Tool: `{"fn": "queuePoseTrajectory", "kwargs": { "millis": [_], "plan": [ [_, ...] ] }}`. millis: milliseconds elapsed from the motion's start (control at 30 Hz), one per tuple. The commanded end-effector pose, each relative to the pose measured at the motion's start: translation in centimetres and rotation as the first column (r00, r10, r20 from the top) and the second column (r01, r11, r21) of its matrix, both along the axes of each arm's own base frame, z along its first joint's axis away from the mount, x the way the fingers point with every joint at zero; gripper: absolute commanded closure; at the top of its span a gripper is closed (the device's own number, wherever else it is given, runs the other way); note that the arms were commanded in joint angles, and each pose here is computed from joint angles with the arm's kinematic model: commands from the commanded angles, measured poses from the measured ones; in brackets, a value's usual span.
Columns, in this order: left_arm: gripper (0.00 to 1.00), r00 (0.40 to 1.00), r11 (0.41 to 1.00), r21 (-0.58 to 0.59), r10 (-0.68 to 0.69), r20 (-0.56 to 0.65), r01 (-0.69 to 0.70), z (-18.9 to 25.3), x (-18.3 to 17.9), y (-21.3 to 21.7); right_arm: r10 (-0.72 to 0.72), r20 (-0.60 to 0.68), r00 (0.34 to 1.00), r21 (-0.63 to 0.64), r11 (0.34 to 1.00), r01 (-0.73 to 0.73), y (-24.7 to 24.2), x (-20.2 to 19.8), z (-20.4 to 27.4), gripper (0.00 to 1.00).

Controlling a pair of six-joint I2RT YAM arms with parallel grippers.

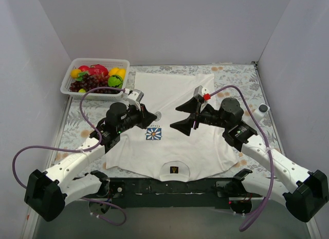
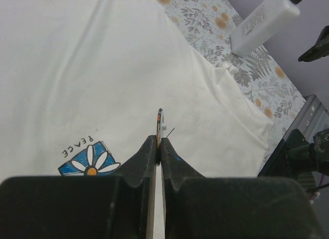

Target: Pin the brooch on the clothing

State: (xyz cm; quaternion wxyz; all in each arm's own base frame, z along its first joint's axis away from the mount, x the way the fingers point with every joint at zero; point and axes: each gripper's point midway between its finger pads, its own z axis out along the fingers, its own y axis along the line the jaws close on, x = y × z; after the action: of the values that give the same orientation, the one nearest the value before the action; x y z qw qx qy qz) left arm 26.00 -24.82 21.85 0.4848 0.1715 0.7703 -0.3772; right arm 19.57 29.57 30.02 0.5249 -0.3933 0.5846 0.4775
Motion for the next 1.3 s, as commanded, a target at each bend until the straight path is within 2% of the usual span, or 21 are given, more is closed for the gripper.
{"fn": "queuePoseTrajectory", "kwargs": {
  "millis": [0, 433, 533, 667, 800, 1000, 1033, 1167, 1267],
  "plan": [
    [1.00, 0.993, 0.992, 0.043, 0.119, 0.017, -0.119, -0.6, 1.6, 1.5, -0.015, 0.025, 1.000, 0.002, 1.000, 0.015, 0.1, 0.7, 0.2, 0.08],
    [1.00, 0.985, 0.984, 0.049, 0.171, 0.016, -0.172, -0.8, 2.2, 2.2, -0.023, -0.014, 1.000, -0.017, 1.000, 0.023, 0.1, 0.7, -0.9, 0.08],
    [1.00, 0.975, 0.974, 0.047, 0.220, 0.023, -0.221, -0.5, 2.6, 2.8, -0.031, -0.023, 0.999, -0.026, 0.999, 0.030, 0.1, 0.9, -1.2, 0.08],
    [1.00, 0.952, 0.942, 0.136, 0.307, 0.023, -0.307, -1.6, 3.1, 4.5, -0.026, -0.032, 0.999, -0.041, 0.999, 0.025, 0.1, 0.9, -2.1, 0.08],
    [1.00, 0.945, 0.923, 0.209, 0.323, 0.040, -0.324, -2.1, 2.9, 4.8, -0.019, -0.051, 0.998, -0.053, 0.998, 0.017, 0.2, 0.8, -2.5, 0.08],
    [1.00, 0.943, 0.882, 0.343, 0.330, 0.042, -0.324, -3.8, 1.8, 4.7, -0.036, -0.100, 0.994, -0.065, 0.997, 0.029, 0.2, 1.0, -4.0, 0.08],
    [1.00, 0.933, 0.859, 0.377, 0.355, 0.048, -0.347, -4.4, 1.8, 5.2, -0.056, -0.116, 0.992, -0.063, 0.997, 0.049, 0.1, 1.3, -4.0, 0.08],
    [1.00, 0.945, 0.844, 0.438, 0.324, 0.045, -0.310, -5.7, 0.6, 4.1, -0.112, -0.150, 0.982, -0.088, 0.991, 0.099, -0.3, 1.8, -4.8, 0.08],
    [1.00, 0.947, 0.807, 0.506, 0.315, 0.069, -0.305, -6.8, -0.4, 3.7, -0.136, -0.160, 0.978, -0.096, 0.988, 0.122, -0.6, 2.1, -5.1, 0.08]
  ]
}}
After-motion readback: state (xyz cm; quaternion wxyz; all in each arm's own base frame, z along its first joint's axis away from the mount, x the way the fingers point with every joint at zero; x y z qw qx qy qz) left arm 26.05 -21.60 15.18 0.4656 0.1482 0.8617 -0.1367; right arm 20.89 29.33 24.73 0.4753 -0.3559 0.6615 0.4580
